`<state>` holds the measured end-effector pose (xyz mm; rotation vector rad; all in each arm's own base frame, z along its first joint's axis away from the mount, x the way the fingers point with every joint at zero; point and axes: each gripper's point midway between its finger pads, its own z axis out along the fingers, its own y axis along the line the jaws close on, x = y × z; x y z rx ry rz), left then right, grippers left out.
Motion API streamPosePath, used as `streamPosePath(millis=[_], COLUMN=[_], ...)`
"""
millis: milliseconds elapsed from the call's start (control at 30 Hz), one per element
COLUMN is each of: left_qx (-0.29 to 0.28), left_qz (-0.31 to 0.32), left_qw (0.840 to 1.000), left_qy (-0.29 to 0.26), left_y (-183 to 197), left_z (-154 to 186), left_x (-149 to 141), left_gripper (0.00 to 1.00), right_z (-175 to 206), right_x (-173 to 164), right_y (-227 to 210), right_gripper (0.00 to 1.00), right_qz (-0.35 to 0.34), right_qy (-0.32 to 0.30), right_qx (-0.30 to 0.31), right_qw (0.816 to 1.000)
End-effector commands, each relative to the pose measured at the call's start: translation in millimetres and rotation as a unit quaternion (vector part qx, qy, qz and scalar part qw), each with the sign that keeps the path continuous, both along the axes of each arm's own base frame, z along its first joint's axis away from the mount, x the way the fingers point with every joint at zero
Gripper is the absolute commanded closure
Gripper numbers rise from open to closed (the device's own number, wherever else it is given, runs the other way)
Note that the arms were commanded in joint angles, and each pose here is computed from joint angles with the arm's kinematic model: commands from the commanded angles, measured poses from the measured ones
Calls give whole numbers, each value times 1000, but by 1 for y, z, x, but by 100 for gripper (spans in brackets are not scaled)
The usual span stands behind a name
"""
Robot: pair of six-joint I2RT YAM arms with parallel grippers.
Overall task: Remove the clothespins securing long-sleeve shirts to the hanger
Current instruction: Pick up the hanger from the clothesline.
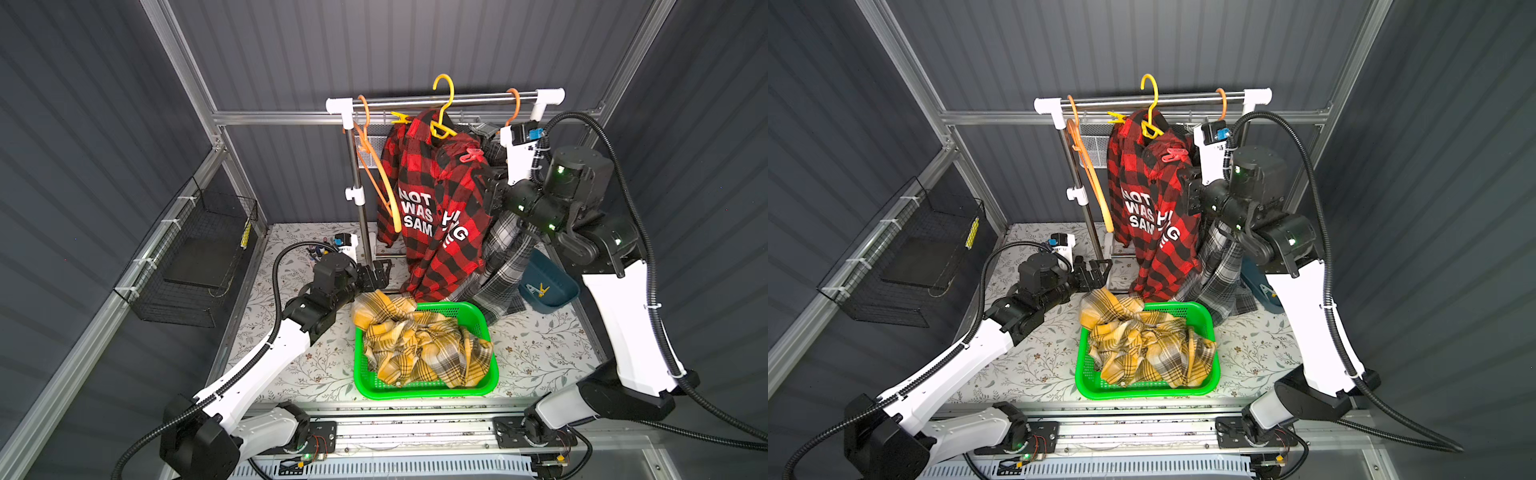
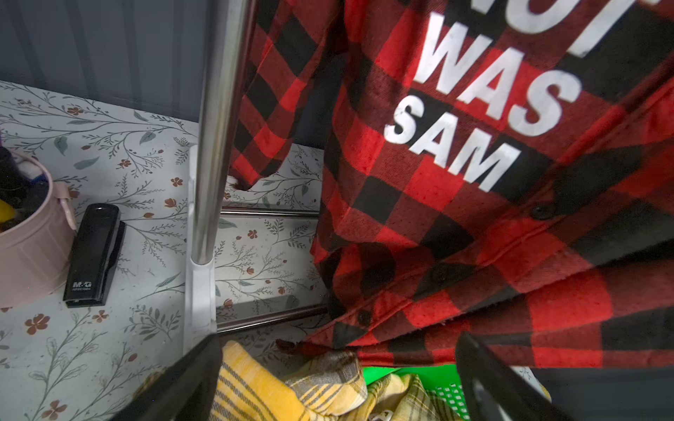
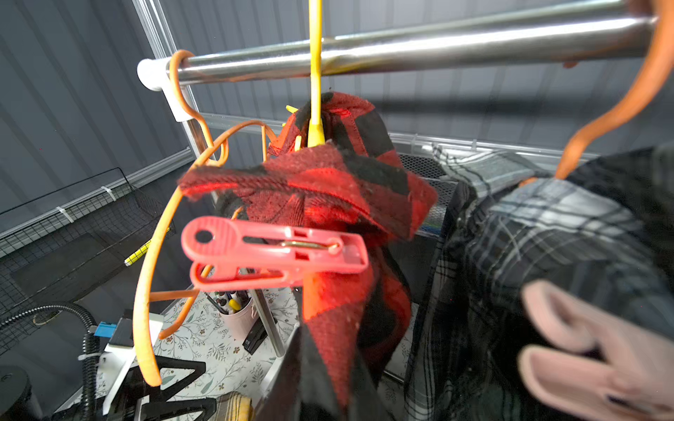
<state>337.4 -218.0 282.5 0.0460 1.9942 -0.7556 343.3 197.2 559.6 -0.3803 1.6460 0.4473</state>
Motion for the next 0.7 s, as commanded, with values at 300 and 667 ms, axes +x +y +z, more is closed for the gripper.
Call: streamPosePath(millis=[300,667], left_qx=[-19,-37], left_qz=[5,33], left_qw=[999,998], left_qy=[26,44], left_y=[1,24], left_z=[-22,-35], left_x=[16,28], left_gripper=[0,0], right_z=[37,-30], right_x=[-37,-52], right_y=[-13,-8], right_gripper=[100,100], right_qz=[15,44], right_qy=[-75,-36], right_qx=[24,-9], right_qw=[997,998])
